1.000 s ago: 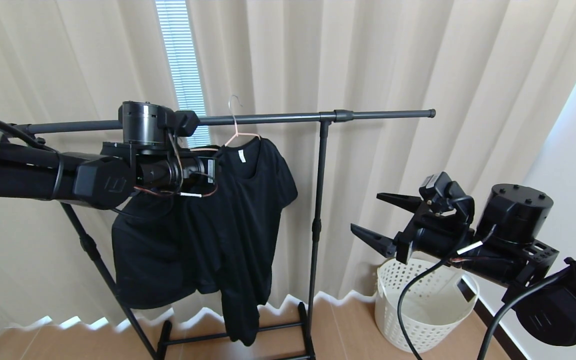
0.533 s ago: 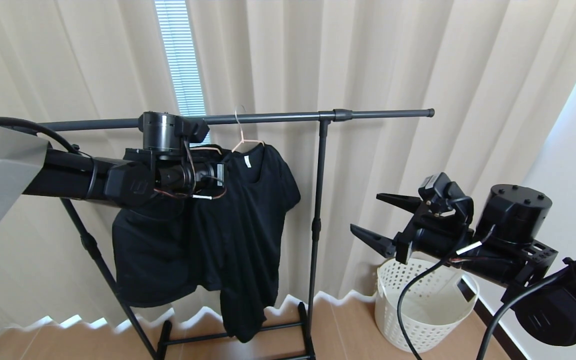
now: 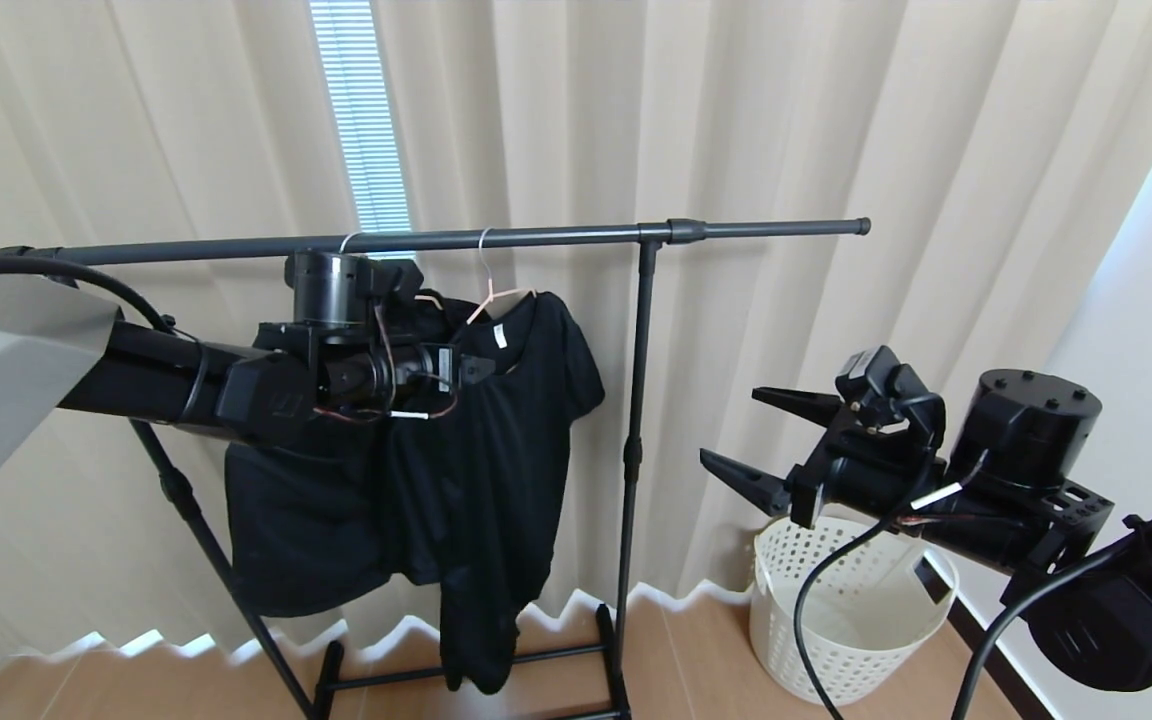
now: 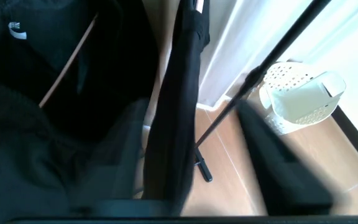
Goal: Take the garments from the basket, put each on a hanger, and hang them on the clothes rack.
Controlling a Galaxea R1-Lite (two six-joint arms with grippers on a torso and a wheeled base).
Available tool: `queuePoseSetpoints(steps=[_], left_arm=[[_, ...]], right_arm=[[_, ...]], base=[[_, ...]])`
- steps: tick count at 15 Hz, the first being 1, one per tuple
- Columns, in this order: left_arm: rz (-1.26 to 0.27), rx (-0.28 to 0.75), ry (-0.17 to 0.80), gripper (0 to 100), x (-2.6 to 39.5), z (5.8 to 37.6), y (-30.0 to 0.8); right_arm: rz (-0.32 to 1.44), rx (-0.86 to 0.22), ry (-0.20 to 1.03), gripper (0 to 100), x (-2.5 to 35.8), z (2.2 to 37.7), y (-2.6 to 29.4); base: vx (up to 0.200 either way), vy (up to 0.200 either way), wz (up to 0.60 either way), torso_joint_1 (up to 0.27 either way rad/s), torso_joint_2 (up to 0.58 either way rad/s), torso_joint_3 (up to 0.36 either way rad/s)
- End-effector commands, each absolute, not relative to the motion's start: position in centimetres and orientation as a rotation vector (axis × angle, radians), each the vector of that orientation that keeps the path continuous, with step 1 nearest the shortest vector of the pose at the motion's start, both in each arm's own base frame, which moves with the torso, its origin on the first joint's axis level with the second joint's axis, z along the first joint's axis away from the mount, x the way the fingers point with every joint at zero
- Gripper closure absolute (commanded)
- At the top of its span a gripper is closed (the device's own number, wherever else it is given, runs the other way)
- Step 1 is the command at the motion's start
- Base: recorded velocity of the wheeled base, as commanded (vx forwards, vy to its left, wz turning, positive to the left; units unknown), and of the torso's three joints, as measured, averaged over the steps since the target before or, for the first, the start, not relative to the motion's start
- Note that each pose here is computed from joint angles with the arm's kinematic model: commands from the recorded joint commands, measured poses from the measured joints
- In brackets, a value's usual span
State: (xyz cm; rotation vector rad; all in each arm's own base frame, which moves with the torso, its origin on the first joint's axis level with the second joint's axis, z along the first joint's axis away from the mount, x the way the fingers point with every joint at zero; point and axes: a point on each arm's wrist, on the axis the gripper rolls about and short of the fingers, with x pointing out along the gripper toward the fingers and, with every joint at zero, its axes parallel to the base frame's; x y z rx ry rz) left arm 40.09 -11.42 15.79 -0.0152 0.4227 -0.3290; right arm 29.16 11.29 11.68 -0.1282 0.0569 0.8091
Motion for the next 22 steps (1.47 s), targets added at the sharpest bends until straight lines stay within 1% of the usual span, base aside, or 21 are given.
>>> queuePoseSetpoints(steps=[1,2,3,6,8,13,17,18,19,20,22], left_arm=[[-0.342,-0.017,0.365,0,37.4,17.1,-11.0],[-0.351,-0.018,0.339,0,36.1,17.6,-10.9],[-0.353,-0.021,0.328,0,34.9,17.7,-10.6],[-0.352,-0.028,0.297,0,31.1,19.5,-9.4],[-0.352,-0.027,0.304,0,28.9,19.6,-8.8],[-0.358,-0.022,0.342,0,27.2,18.5,-8.4],[-0.372,-0.012,0.418,0,24.4,15.3,-8.1],[-0.378,-0.002,0.465,0,22.2,13.1,-7.6],[-0.379,0.001,0.480,0,21.2,12.1,-7.3],[-0.378,0.003,0.495,0,19.3,10.5,-6.6],[-0.378,0.003,0.503,0,16.3,8.7,-5.6]], right_arm=[[0.808,-0.129,0.047,0,29.1,11.9,11.2],[0.806,-0.130,0.043,0,29.1,12.1,11.2],[0.805,-0.130,0.036,0,28.9,12.2,11.1],[0.805,-0.132,0.010,0,28.5,13.1,11.0],[0.805,-0.132,0.007,0,28.3,13.2,10.9],[0.807,-0.133,0.007,0,28.2,13.1,10.9],[0.807,-0.133,0.009,0,28.2,13.1,10.9],[0.807,-0.133,0.011,0,28.2,13.0,10.9],[0.807,-0.133,0.014,0,28.2,13.0,10.9],[0.807,-0.134,0.016,0,28.2,12.9,10.9],[0.811,-0.135,0.023,0,28.1,12.7,11.0]], base=[[0.000,0.000,0.00,0.000,0.00,0.000],[0.000,0.000,0.00,0.000,0.00,0.000],[0.000,0.000,0.00,0.000,0.00,0.000],[0.000,0.000,0.00,0.000,0.00,0.000],[0.000,0.000,0.00,0.000,0.00,0.000],[0.000,0.000,0.00,0.000,0.00,0.000],[0.000,0.000,0.00,0.000,0.00,0.000],[0.000,0.000,0.00,0.000,0.00,0.000],[0.000,0.000,0.00,0.000,0.00,0.000],[0.000,0.000,0.00,0.000,0.00,0.000],[0.000,0.000,0.00,0.000,0.00,0.000]])
